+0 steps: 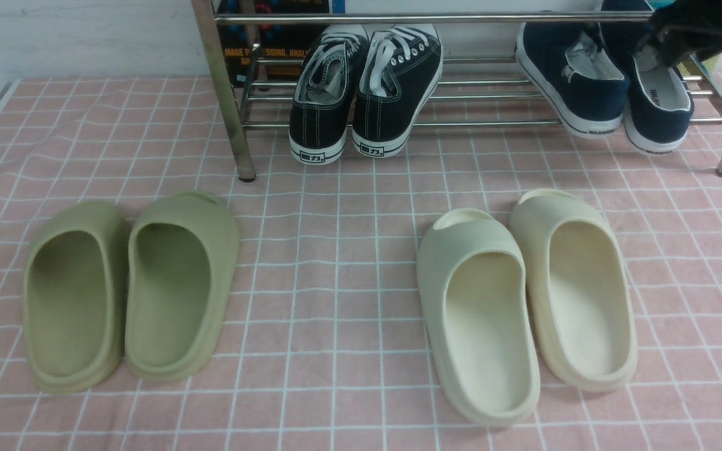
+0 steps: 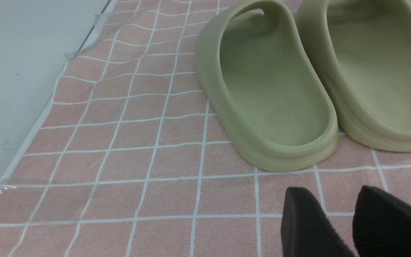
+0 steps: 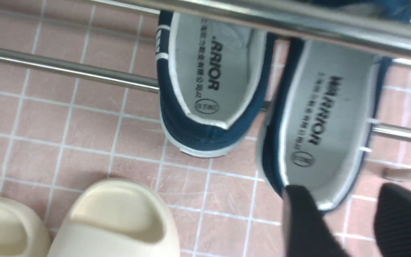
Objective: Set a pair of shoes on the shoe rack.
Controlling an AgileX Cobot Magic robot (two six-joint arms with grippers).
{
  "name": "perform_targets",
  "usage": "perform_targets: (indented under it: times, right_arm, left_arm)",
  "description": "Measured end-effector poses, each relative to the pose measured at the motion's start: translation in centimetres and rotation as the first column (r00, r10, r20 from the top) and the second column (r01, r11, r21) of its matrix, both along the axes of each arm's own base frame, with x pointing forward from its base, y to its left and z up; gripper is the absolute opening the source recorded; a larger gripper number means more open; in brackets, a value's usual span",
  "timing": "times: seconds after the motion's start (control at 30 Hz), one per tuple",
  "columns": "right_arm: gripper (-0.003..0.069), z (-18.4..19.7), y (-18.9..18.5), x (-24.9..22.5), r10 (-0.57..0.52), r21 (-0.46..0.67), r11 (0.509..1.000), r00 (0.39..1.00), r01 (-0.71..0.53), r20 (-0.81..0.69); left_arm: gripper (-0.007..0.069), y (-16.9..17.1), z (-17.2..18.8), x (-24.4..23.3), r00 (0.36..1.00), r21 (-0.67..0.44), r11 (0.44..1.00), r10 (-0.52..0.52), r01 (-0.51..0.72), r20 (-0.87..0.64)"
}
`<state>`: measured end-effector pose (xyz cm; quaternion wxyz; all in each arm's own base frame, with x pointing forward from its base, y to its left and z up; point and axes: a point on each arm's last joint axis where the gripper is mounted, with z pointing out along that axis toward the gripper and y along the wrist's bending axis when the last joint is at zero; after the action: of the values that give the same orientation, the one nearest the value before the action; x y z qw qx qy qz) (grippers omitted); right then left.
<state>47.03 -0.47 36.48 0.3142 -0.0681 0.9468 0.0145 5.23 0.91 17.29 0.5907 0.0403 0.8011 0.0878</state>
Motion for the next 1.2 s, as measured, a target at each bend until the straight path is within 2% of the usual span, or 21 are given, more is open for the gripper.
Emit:
perform_targets:
  times: [0.13, 0.17, 0.23, 0.27, 0.3, 0.43, 0.5, 0.6, 0.77, 0.97, 1.2]
  right_arm:
    - [0.0027, 2.3, 0.1, -3.3, 0.0, 0.0, 1.0, 1.0, 0.0, -0.004]
    - [-0.0002, 2.7, 0.1, -4.4, 0.0, 0.0, 1.0, 1.0, 0.0, -0.015]
    - [-0.0015, 2.9, 0.2, -5.8, 0.0, 0.001, 1.0, 0.999, 0.0, -0.032]
    - [-0.0018, 3.5, 0.2, -8.1, 0.0, 0.001, 1.0, 0.999, 0.0, -0.048]
    - [-0.0018, 3.1, 0.2, -8.1, 0.0, 0.002, 1.0, 0.998, 0.0, -0.062]
    - [-0.0018, 4.2, 0.5, -15.6, 0.003, 0.014, 1.0, 0.997, -0.002, -0.081]
    - [-0.0018, 4.7, 0.7, -17.7, 0.006, 0.029, 1.0, 0.998, -0.005, -0.055]
    - [-0.0018, 6.0, 1.4, -23.7, 0.014, 0.098, 0.995, 0.998, -0.021, 0.067]
    - [-0.0015, 5.4, 2.1, -31.2, 0.008, 0.158, 0.987, 0.978, -0.042, 0.206]
    - [-0.0015, 3.9, 2.3, -36.7, -0.016, 0.18, 0.982, 0.933, -0.053, 0.359]
    - [-0.0014, 2.9, 2.5, -40.0, -0.027, 0.203, 0.976, 0.891, -0.074, 0.454]
  left_arm:
    - [0.0239, 0.0, 0.0, 0.0, 1.0, 0.0, 1.0, 0.0, 0.0, -0.001]
    - [0.0239, 0.0, 0.0, 0.0, 1.0, 0.0, 1.0, 0.0, 0.0, -0.001]
    - [0.0239, 0.0, 0.0, 0.0, 1.0, 0.0, 1.0, 0.0, 0.0, -0.001]
    - [0.0239, 0.0, 0.0, 0.0, 1.0, 0.0, 1.0, 0.0, 0.0, -0.001]
    - [0.0239, 0.0, 0.0, 0.0, 1.0, 0.0, 1.0, 0.0, 0.0, -0.001]
    - [0.0239, 0.0, 0.0, 0.0, 1.0, 0.0, 1.0, 0.0, 0.0, -0.001]
    - [0.0239, 0.0, 0.0, 0.0, 1.0, 0.0, 1.0, 0.0, 0.0, -0.001]
    - [0.0239, 0.0, 0.0, 0.0, 1.0, 0.0, 1.0, 0.0, 0.0, -0.001]
    - [0.0239, 0.0, 0.0, 0.0, 1.0, 0.0, 1.0, 0.001, -0.001, -0.002]
    - [0.0239, 0.0, 0.0, 0.0, 1.0, 0.0, 1.0, 0.001, -0.001, -0.002]
    - [0.0239, 0.0, 0.0, 0.0, 1.0, 0.0, 1.0, 0.001, -0.001, -0.002]
